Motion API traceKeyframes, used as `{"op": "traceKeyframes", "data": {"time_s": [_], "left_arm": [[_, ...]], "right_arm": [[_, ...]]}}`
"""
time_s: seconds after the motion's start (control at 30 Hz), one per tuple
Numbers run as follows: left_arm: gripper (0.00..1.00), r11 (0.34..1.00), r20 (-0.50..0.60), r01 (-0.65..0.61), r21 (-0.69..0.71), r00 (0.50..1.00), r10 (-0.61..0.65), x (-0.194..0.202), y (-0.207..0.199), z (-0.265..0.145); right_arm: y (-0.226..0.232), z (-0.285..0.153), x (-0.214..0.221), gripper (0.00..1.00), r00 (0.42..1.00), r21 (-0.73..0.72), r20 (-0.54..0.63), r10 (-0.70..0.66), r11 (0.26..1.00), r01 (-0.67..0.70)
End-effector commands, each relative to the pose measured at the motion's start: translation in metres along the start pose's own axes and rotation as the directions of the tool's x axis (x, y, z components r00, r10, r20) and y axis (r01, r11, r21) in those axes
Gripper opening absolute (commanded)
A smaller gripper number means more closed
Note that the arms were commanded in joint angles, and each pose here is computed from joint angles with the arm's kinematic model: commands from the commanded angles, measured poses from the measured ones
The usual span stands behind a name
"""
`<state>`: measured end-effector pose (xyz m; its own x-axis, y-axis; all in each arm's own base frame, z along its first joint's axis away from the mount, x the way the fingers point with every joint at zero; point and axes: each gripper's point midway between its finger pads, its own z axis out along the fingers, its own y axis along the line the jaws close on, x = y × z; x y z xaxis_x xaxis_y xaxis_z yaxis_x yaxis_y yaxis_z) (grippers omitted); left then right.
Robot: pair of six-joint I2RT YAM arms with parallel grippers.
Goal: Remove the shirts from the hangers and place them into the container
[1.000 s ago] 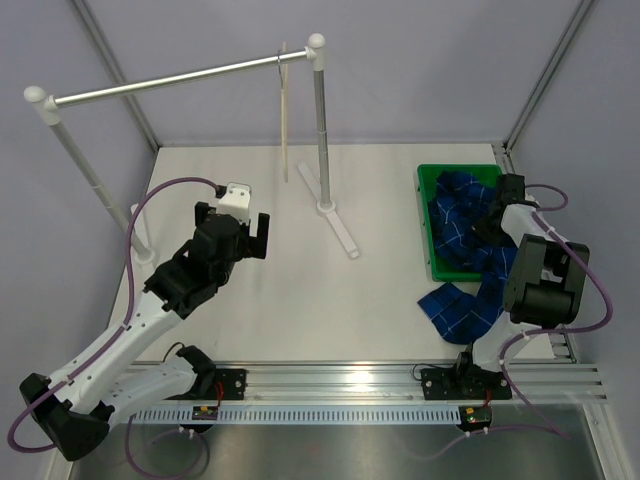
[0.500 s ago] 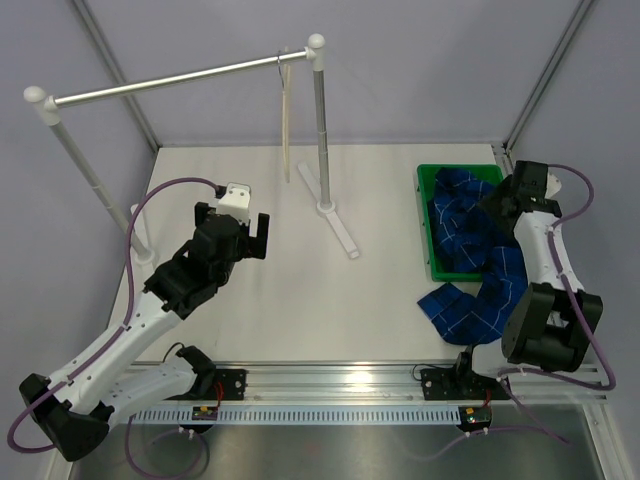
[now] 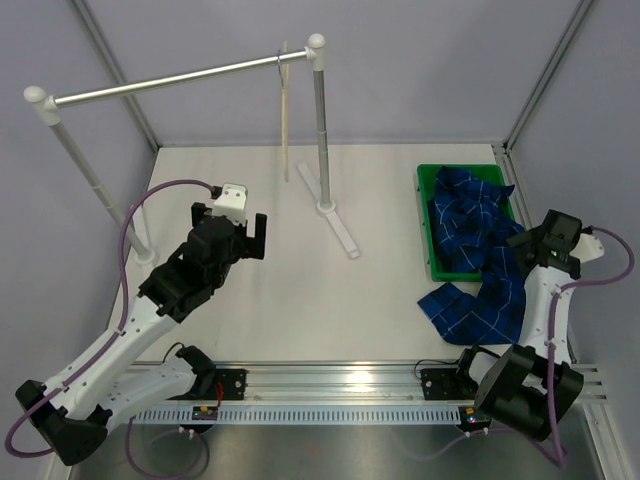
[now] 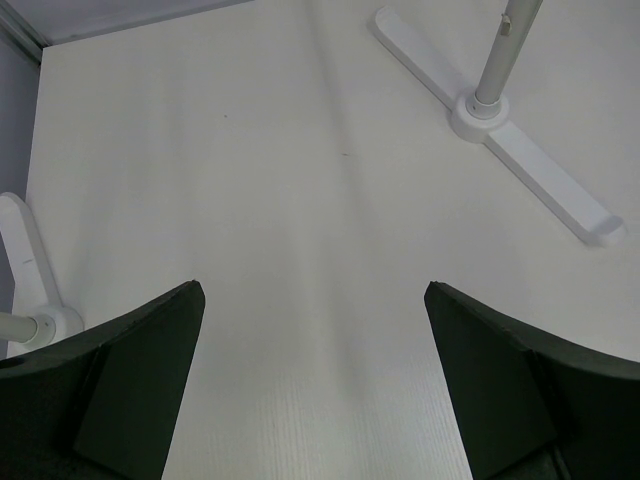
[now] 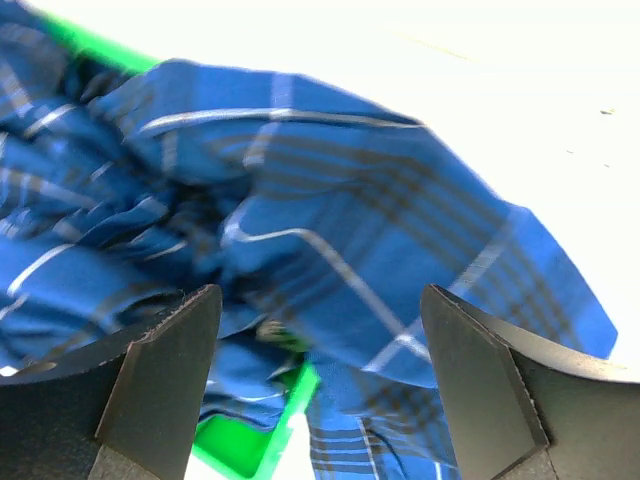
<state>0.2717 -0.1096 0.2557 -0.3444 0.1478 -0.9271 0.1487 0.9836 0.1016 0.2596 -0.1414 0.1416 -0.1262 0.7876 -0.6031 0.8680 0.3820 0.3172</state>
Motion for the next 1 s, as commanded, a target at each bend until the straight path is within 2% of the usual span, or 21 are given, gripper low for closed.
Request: {"op": "traceKeyframes", "data": {"time_s": [0.0, 0.07, 0.23, 0.43, 0.53, 0.67, 0.7, 0.77, 0.8, 0.9, 0.97], "left_arm": [[0.99, 0.999, 0.030, 0.030, 0.023, 0.999, -0.031, -0.008, -0.003, -0.002], [0.99, 0.999, 0.029, 0.030, 0.024, 0.999, -0.030, -0.007, -0.003, -0.002], [0.99, 0.999, 0.028, 0.029, 0.024, 0.999, -0.030, -0.007, -0.004, -0.001], [0.99, 1.000, 0.019, 0.022, 0.019, 1.000, -0.023, -0.005, -0.004, 0.001], [0.99, 1.000, 0.017, 0.022, 0.013, 1.000, -0.022, -0.004, -0.003, 0.001], [0.99, 1.000, 0.013, 0.017, 0.012, 1.000, -0.018, -0.003, -0.003, 0.002], [0.99, 1.000, 0.012, 0.017, 0.012, 1.000, -0.017, -0.003, -0.003, 0.002], [0.99, 1.000, 0.007, 0.014, 0.013, 1.000, -0.014, -0.002, -0.004, 0.003], [0.99, 1.000, 0.005, 0.013, 0.013, 1.000, -0.013, -0.002, -0.004, 0.004], [0.99, 1.000, 0.005, 0.013, 0.014, 1.000, -0.013, -0.002, -0.005, 0.004], [0.99, 1.000, 0.003, 0.014, 0.014, 1.000, -0.014, -0.002, -0.005, 0.004]], "right_arm": [[-0.024, -0.004, -0.011, 0.90, 0.992, 0.038, 0.048, 0.114, 0.993, -0.116], [-0.038, -0.003, -0.014, 0.90, 0.987, 0.056, 0.055, 0.152, 0.986, -0.155], [-0.057, 0.016, 0.006, 0.89, 0.979, 0.079, -0.022, 0.201, 0.977, -0.199], [-0.054, 0.038, 0.024, 0.84, 0.971, 0.036, -0.102, 0.217, 0.976, -0.215], [-0.045, 0.040, 0.025, 0.78, 0.968, -0.011, -0.118, 0.221, 0.975, -0.224], [-0.044, 0.037, 0.018, 0.64, 0.973, -0.027, -0.082, 0.216, 0.975, -0.218], [-0.043, 0.036, 0.016, 0.57, 0.974, -0.033, -0.076, 0.216, 0.975, -0.219], [-0.041, 0.033, 0.014, 0.51, 0.974, -0.043, -0.072, 0.214, 0.975, -0.217], [-0.041, 0.033, 0.013, 0.44, 0.975, -0.046, -0.067, 0.213, 0.975, -0.216], [-0.041, 0.034, 0.015, 0.32, 0.975, -0.046, -0.070, 0.211, 0.976, -0.214], [-0.041, 0.035, 0.016, 0.21, 0.975, -0.048, -0.076, 0.209, 0.976, -0.213]]}}
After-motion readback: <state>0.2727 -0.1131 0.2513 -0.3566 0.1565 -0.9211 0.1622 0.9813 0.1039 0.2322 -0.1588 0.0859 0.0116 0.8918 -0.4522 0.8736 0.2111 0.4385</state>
